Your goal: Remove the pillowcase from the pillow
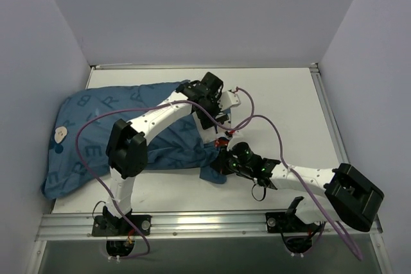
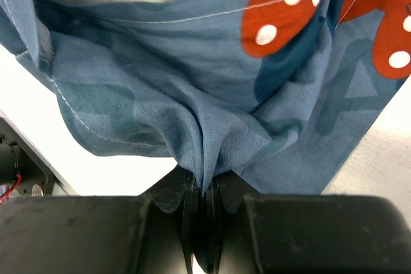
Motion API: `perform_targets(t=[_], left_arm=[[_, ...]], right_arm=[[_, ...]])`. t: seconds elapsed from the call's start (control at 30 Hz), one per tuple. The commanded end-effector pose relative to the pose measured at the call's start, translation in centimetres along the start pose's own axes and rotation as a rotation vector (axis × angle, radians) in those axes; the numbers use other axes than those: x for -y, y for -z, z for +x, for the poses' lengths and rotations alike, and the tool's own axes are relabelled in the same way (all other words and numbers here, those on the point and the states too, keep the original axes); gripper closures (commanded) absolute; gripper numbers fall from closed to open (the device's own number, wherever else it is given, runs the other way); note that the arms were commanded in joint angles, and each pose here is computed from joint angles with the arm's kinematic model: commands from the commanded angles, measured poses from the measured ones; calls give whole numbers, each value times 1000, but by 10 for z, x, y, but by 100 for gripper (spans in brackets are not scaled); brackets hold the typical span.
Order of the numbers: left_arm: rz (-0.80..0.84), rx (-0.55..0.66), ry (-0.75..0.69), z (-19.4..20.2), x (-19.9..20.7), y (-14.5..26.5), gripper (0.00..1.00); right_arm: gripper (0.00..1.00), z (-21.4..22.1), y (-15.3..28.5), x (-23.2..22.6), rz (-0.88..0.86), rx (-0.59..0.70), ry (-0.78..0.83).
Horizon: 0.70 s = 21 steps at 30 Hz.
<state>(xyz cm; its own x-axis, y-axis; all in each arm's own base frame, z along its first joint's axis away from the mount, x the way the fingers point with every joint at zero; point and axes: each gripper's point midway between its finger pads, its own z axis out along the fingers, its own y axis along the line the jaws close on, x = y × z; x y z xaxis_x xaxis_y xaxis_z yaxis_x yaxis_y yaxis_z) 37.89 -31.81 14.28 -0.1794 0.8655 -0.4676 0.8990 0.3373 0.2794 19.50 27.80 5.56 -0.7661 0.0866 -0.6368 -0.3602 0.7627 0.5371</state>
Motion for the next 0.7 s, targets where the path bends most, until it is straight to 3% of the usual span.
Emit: perform_targets(t=[0.0, 0.13, 0.17, 0.2, 0.27, 0.3, 0.37, 0.5, 0.67], left_arm=[[-48, -129, 2, 31, 0, -6, 6], [-27, -286, -19, 72, 12, -25, 6], [-16, -305, -24, 78, 15, -27, 1], [6, -317, -28, 82, 20, -28, 16], [33, -306, -18, 84, 26, -29, 65], [33, -294, -16, 81, 27, -28, 98], [-5, -224, 8, 68, 14, -17, 98], [-165, 35, 109, 24, -44, 32, 98], [-316, 213, 230, 20, -121, 103, 98]], right_arm=[[100, -6, 5, -3, -5, 32, -2], [100, -5, 6, -1, 2, 36, -4], [100, -7, 7, -2, 0, 41, -4], [100, -6, 7, -1, 3, 42, -9], [100, -7, 9, 0, 9, 49, -13], [100, -7, 9, 3, 19, 51, -18], [100, -9, 13, 8, 35, 65, -33], [100, -16, 22, 24, 82, 101, -78], [100, -17, 35, 48, 125, 136, -157]])
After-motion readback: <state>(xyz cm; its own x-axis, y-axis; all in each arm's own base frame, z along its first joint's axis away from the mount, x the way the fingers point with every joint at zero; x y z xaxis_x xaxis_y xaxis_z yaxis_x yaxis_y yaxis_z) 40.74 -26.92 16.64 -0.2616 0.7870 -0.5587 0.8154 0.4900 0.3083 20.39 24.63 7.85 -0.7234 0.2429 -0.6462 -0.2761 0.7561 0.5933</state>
